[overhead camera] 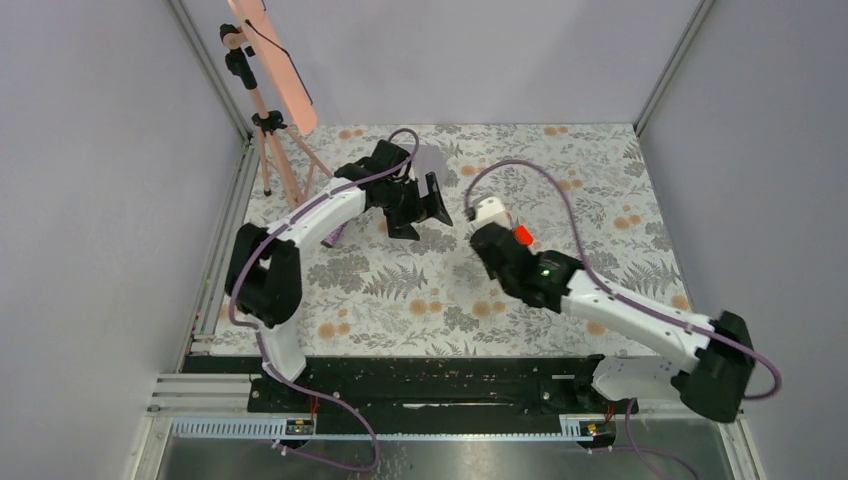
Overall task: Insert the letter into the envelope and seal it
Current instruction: Fold the letter, then move the envelope to the center of the board.
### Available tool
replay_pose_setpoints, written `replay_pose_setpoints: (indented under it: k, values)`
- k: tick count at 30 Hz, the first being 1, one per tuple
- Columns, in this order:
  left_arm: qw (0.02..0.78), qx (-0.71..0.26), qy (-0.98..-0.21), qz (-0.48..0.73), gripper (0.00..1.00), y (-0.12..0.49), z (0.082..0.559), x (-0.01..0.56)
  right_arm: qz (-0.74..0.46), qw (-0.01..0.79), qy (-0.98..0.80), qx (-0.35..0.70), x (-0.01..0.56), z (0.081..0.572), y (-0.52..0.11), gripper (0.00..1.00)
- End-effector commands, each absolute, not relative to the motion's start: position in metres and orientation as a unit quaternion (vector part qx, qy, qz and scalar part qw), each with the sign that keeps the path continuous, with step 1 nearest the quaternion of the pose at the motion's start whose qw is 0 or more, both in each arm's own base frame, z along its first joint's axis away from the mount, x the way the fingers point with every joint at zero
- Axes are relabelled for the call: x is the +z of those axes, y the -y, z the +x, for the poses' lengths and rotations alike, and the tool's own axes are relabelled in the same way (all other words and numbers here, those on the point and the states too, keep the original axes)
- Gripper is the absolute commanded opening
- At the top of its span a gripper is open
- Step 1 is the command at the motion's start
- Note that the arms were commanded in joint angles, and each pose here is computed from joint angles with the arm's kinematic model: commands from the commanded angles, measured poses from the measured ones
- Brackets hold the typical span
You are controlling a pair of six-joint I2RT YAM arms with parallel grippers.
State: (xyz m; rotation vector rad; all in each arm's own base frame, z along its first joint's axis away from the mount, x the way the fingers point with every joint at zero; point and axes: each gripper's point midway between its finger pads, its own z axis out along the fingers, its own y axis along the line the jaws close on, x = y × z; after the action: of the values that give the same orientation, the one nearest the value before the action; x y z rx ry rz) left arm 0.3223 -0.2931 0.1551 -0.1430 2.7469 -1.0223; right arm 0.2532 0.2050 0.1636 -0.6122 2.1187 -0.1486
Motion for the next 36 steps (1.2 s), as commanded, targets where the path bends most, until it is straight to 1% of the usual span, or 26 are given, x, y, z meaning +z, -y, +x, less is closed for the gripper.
replay_pose_setpoints:
  k: [1, 3, 4, 7, 9, 12, 16, 19, 21, 25, 31, 34, 36]
  values:
    - [0.186, -0.278, -0.941, -0.042, 0.98, 0.292, 0.382, 0.147, -0.146, 0.453, -0.878, 0.042, 0.187, 0.257, -0.186, 0.00]
    - [0.196, -0.249, -0.948, -0.042, 0.92, 0.293, 0.403, 0.139, -0.128, 0.454, -0.880, 0.060, 0.196, 0.257, -0.183, 0.00]
    - [0.204, -0.233, -0.950, -0.039, 0.88, 0.293, 0.413, 0.136, -0.119, 0.454, -0.880, 0.071, 0.200, 0.257, -0.182, 0.00]
    - [0.225, -0.173, -0.959, -0.021, 0.83, 0.292, 0.441, 0.124, -0.098, 0.453, -0.880, 0.099, 0.208, 0.257, -0.180, 0.00]
    - [0.247, -0.136, -0.959, -0.001, 0.82, 0.292, 0.458, 0.120, -0.095, 0.452, -0.881, 0.102, 0.208, 0.257, -0.176, 0.00]
    - [0.283, -0.082, -0.955, 0.030, 0.83, 0.290, 0.481, 0.112, -0.094, 0.452, -0.882, 0.091, 0.206, 0.260, -0.169, 0.00]
    - [0.322, -0.019, -0.945, 0.058, 0.84, 0.288, 0.500, 0.102, -0.094, 0.450, -0.883, 0.093, 0.206, 0.264, -0.165, 0.00]
    - [0.341, 0.014, -0.938, 0.055, 0.84, 0.286, 0.508, 0.094, -0.093, 0.446, -0.885, 0.097, 0.205, 0.266, -0.164, 0.00]
    - [0.338, 0.015, -0.940, 0.037, 0.84, 0.286, 0.510, 0.085, -0.094, 0.443, -0.886, 0.103, 0.203, 0.266, -0.165, 0.00]
    - [0.322, -0.021, -0.946, 0.011, 0.82, 0.295, 0.512, 0.070, -0.094, 0.441, -0.886, 0.109, 0.201, 0.267, -0.167, 0.00]
    - [0.333, -0.074, -0.939, -0.044, 0.78, 0.296, 0.531, 0.073, -0.092, 0.438, -0.888, 0.107, 0.197, 0.271, -0.167, 0.00]
    - [0.304, -0.100, -0.944, -0.082, 0.75, 0.295, 0.534, 0.054, -0.091, 0.436, -0.889, 0.110, 0.194, 0.274, -0.169, 0.00]
    - [0.274, -0.109, -0.951, -0.095, 0.73, 0.295, 0.527, 0.037, -0.092, 0.434, -0.889, 0.110, 0.194, 0.277, -0.170, 0.00]
